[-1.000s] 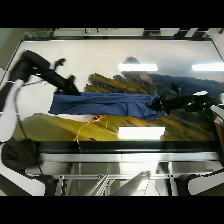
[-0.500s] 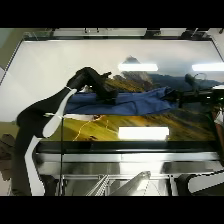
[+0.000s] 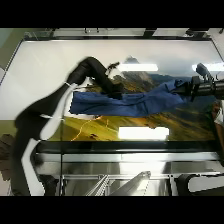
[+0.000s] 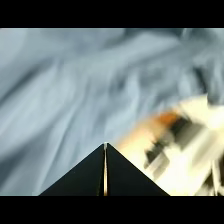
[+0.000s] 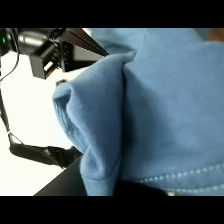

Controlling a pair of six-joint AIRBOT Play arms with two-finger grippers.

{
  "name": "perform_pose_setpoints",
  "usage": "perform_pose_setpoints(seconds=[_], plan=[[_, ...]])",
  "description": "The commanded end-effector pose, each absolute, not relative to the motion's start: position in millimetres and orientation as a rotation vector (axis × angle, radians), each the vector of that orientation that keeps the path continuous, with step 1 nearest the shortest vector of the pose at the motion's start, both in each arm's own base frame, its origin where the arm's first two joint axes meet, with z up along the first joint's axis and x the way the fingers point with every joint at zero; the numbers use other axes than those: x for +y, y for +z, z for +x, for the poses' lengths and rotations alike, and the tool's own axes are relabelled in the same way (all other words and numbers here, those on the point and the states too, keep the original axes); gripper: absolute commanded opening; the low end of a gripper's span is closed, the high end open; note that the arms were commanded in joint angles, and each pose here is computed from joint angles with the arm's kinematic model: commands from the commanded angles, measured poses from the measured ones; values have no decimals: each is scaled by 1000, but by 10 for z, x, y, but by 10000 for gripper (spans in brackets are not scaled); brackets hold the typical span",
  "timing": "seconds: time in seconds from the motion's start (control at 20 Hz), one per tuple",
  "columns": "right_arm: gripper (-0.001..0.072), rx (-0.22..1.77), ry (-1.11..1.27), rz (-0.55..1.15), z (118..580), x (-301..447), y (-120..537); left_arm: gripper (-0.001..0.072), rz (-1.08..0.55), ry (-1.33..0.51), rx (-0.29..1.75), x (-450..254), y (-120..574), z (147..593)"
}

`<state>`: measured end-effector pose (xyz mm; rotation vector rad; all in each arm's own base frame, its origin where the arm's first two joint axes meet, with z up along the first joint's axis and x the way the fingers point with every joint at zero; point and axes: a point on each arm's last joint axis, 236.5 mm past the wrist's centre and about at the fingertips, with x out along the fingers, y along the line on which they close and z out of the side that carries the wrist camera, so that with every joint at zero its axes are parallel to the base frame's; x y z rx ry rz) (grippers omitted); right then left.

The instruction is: Fold the shirts.

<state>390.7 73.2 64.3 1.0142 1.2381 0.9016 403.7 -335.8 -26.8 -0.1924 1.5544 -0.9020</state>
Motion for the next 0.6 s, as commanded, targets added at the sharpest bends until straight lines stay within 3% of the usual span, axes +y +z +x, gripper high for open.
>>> perform_pose_setpoints(seconds=[0.0, 0.2, 0.45, 0.5, 0.55], plan=[[26, 1218, 971, 976, 3888, 1407, 1081, 22, -177, -843, 1542, -2440, 394, 3954], [26, 1178, 924, 869, 4003, 2746, 977, 22, -266, -595, 1404, -1254, 972, 3925], [28, 1047, 830, 842, 4102, 4222, 438, 23, -377, -429, 1311, -434, 1134, 3365], [197, 1046, 833, 836, 4087, 4420, 289, 23, -403, -408, 1297, -393, 1099, 3285], [566, 1053, 854, 848, 4051, 4615, 173, 24, -431, -386, 1258, -376, 1073, 3264]])
